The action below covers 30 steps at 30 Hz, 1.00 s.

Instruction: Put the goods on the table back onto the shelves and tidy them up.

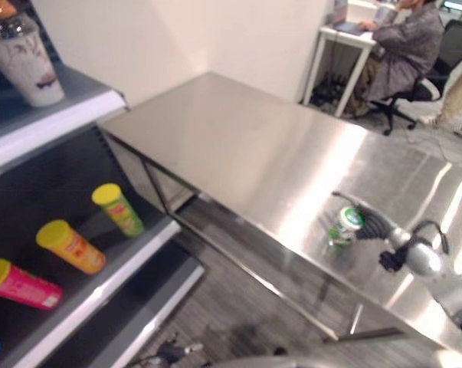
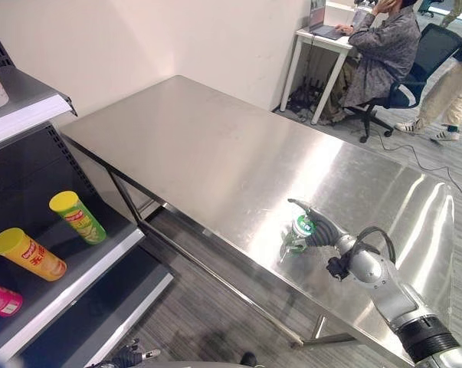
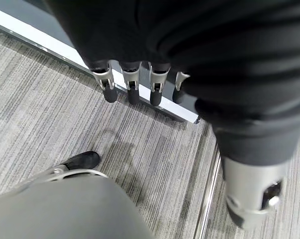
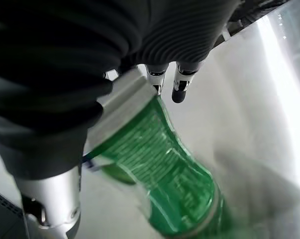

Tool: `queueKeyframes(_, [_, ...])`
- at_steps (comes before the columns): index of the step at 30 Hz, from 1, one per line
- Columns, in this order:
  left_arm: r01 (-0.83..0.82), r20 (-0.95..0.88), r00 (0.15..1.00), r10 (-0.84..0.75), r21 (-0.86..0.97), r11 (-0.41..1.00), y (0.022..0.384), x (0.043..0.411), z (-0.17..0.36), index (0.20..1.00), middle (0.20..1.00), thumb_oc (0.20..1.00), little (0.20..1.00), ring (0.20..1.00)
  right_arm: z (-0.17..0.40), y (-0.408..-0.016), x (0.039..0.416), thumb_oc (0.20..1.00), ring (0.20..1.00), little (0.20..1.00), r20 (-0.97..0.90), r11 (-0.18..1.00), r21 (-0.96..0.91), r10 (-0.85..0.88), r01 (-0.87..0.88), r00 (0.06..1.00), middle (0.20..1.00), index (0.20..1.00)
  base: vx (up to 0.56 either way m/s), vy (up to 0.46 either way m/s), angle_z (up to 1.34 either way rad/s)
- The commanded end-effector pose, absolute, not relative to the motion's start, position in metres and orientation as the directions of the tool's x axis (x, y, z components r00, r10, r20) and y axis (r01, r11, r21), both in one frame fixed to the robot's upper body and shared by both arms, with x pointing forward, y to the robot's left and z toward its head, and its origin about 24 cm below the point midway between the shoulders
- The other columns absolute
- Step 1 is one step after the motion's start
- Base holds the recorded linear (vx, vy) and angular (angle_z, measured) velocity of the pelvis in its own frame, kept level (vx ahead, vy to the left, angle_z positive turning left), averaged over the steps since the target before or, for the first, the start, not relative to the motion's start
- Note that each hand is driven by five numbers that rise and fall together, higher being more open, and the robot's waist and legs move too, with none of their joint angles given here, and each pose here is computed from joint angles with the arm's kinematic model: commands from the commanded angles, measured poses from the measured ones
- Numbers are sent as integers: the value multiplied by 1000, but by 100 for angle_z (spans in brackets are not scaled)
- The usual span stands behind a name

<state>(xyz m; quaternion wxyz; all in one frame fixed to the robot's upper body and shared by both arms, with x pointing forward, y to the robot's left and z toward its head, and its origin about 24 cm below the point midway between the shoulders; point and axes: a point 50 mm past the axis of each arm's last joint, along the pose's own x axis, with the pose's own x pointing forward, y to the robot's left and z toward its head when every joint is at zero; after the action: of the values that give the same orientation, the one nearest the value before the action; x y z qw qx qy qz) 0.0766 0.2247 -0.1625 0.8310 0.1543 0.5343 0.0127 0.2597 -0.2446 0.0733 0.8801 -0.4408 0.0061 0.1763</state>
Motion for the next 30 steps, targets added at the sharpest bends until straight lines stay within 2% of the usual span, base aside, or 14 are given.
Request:
queueKeyframes(1, [168, -866, 460, 195, 301, 939, 231, 93, -159, 1000, 1000, 1000, 1000, 1000, 80, -228, 268, 1000, 1000, 1000, -109, 573, -759, 358, -310, 927, 1000, 1000, 0, 0, 0])
queueKeyframes(7, [151, -870, 450, 205, 300, 942, 234, 90, -159, 1000, 1000, 1000, 1000, 1000, 71, -226, 262, 1000, 1000, 1000, -141, 587, -735, 359, -341, 923, 1000, 1000, 0, 0, 0])
queueKeyframes(8, [149, -869, 450, 207, 301, 942, 234, 90, -159, 1000, 1000, 1000, 1000, 1000, 68, -226, 261, 671, 671, 671, -147, 593, -728, 355, -344, 923, 671, 671, 0, 0, 0])
queueKeyframes(9, [148, -869, 449, 209, 303, 941, 235, 90, -159, 1000, 1000, 1000, 1000, 1000, 67, -226, 261, 200, 200, 200, -151, 597, -724, 351, -345, 924, 200, 200, 0, 0, 0])
queueKeyframes(24, [169, -859, 461, 222, 331, 928, 237, 92, -157, 1000, 1000, 1000, 1000, 1000, 61, -229, 255, 200, 200, 200, -102, 653, -707, 285, -271, 953, 200, 200, 2, 1, 0])
queueKeyframes(30, [168, -850, 474, 231, 345, 924, 236, 94, -157, 1000, 1000, 1000, 1000, 1000, 73, -244, 254, 200, 200, 200, 8, 688, -716, 181, -120, 984, 200, 200, -27, 35, 0])
